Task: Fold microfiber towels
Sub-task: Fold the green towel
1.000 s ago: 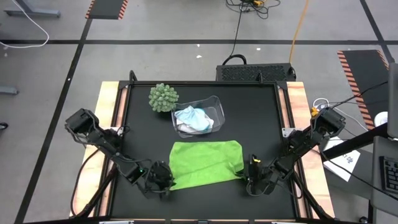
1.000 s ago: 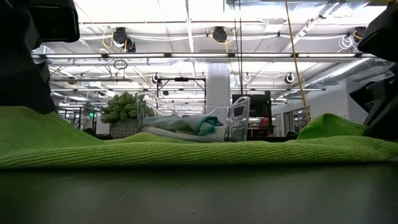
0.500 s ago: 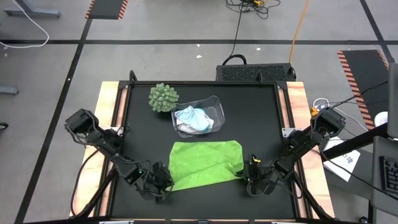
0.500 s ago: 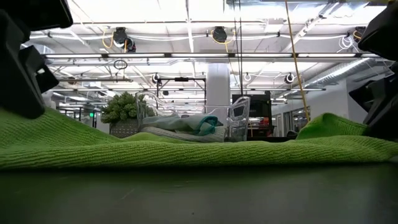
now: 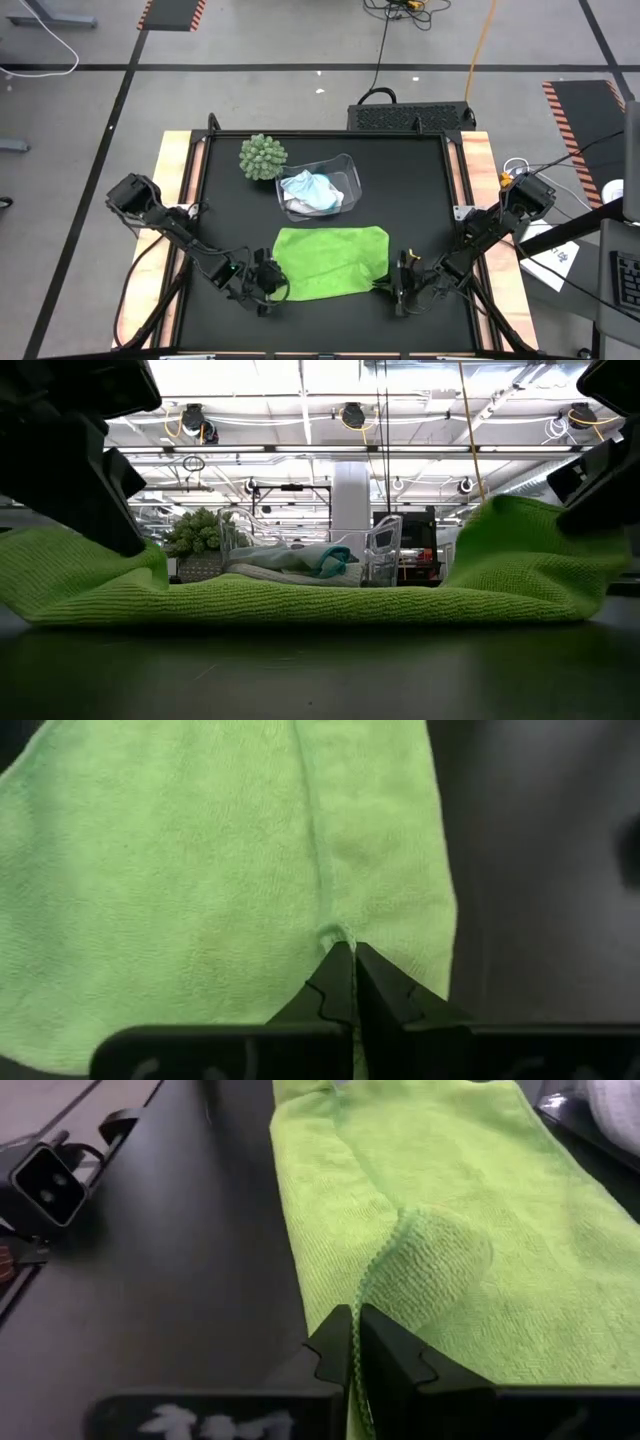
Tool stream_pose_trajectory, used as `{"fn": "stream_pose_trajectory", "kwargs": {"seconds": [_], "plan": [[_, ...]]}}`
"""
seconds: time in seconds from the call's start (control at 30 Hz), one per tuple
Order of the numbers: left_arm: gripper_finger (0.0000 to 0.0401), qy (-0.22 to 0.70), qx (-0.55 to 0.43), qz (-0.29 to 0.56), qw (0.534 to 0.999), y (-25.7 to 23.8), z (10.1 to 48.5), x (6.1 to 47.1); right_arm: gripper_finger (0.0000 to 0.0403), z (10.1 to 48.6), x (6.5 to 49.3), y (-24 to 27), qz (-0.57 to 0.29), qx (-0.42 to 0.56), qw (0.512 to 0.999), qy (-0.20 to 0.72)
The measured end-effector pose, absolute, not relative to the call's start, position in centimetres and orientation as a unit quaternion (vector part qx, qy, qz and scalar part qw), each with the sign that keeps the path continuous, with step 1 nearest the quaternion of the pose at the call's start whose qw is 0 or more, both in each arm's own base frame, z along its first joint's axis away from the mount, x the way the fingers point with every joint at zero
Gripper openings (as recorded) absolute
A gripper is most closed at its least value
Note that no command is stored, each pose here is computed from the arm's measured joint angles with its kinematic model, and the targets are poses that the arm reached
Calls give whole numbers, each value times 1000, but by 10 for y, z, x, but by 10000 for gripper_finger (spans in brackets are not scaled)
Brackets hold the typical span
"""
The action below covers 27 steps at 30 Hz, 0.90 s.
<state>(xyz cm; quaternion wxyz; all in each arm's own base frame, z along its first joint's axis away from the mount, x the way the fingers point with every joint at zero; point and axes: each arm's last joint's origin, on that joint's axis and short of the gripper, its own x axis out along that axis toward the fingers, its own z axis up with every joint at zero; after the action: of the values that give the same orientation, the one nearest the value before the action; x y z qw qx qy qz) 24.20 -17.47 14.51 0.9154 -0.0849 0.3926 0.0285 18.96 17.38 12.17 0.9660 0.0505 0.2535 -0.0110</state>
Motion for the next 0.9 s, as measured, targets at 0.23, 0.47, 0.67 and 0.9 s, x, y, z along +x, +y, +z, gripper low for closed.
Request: {"fn": "stream_pose_trajectory", "kwargs": {"seconds": [0.23, 0.47, 0.67, 0.9], "plan": [[3, 399, -42, 41, 915, -166, 160, 231, 2, 121, 186, 176, -30, 55, 967, 246], [2, 357, -8, 81, 930, -148, 194, 217, 1, 118, 182, 174, -54, 71, 963, 253], [2, 362, 17, 106, 926, -125, 200, 225, 1, 119, 181, 175, -69, 63, 967, 237], [2, 386, 29, 125, 913, -98, 199, 237, 0, 119, 175, 177, -97, 47, 972, 211]]}}
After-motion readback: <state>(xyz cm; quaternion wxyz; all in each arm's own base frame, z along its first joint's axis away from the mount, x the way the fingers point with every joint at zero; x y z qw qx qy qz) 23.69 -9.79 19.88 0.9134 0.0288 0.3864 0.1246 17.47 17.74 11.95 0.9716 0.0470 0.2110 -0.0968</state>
